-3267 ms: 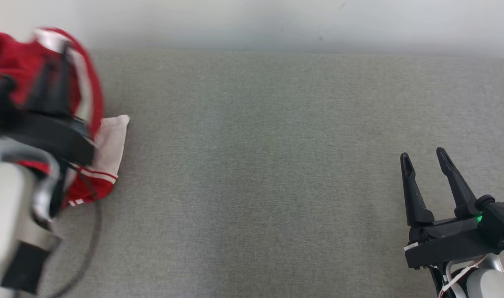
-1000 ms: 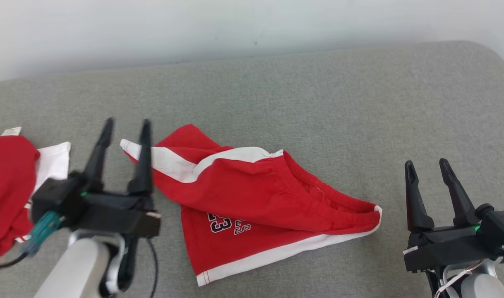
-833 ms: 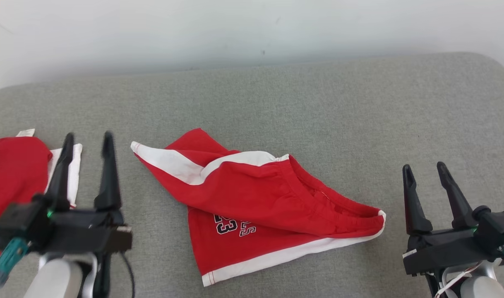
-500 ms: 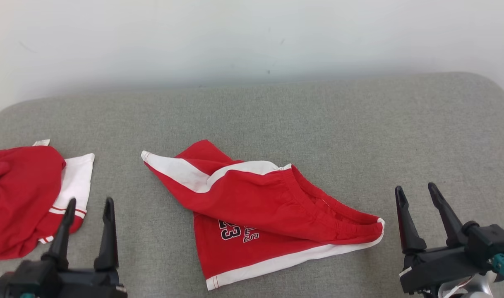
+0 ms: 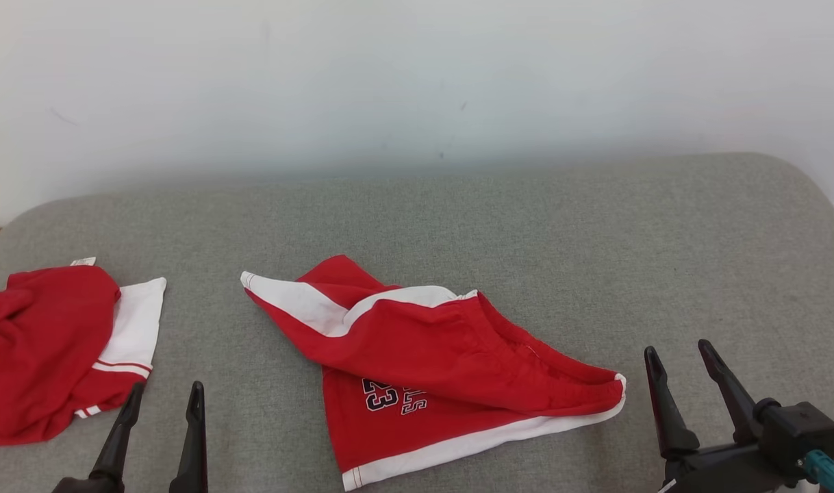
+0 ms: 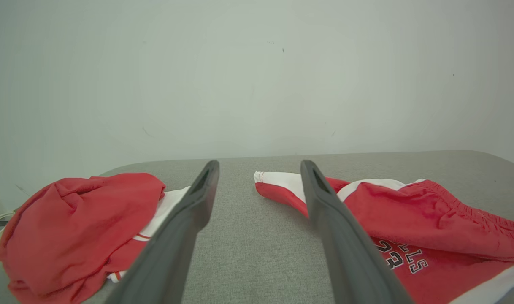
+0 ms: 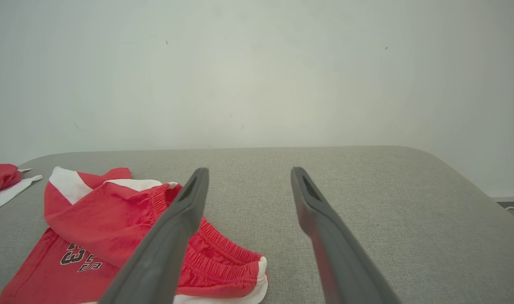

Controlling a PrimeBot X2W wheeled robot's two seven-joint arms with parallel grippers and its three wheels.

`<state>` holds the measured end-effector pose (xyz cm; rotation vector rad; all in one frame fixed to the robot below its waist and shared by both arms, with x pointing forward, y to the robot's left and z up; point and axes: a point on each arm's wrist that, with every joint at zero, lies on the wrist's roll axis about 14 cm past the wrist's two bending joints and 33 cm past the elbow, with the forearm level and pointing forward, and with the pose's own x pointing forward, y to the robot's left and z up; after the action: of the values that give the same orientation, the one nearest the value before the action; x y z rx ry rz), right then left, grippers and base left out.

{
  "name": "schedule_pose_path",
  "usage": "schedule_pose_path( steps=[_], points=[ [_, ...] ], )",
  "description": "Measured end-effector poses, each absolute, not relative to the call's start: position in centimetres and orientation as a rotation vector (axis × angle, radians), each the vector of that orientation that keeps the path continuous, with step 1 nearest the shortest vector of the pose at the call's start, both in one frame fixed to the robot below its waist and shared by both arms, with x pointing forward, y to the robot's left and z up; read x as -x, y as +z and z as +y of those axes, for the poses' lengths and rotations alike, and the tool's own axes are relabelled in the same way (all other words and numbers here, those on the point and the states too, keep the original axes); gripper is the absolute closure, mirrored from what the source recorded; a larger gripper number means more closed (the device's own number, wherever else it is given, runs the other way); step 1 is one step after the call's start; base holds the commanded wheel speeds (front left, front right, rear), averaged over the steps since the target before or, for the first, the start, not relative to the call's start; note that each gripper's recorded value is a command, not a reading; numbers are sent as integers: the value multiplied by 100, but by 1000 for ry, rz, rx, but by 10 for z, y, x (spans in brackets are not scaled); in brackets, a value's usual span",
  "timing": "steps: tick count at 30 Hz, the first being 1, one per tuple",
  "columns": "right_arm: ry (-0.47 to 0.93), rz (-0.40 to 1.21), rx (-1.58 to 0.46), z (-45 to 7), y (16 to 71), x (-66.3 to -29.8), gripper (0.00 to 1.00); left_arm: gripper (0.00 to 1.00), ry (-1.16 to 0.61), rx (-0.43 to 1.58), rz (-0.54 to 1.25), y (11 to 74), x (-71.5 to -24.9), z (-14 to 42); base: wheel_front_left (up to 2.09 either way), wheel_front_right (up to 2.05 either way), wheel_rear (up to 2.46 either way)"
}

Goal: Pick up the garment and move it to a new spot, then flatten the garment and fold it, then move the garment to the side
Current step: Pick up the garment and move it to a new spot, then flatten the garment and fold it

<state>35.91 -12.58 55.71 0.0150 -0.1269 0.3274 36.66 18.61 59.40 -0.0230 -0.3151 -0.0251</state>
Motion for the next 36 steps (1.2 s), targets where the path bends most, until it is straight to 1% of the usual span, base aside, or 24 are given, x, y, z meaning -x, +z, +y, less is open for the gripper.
schedule_pose_path(
  steps=[17,21,25,30,36],
  points=[
    [339,-126,-15,-120,560,-354,0,0,-8,23,-301,593,-364,188,0,0,0],
    [342,-121,-16,-120,558,-356,0,0,-28,25,-281,591,-367,182,0,0,0],
    [355,-102,-6,-118,553,-361,0,0,-126,50,-159,569,-376,155,0,0,0],
    [358,-67,-11,-118,542,-363,0,0,-272,121,60,519,-372,107,0,0,0],
    [349,-31,-27,-121,530,-367,0,0,-365,182,242,474,-365,74,0,0,0]
  ],
)
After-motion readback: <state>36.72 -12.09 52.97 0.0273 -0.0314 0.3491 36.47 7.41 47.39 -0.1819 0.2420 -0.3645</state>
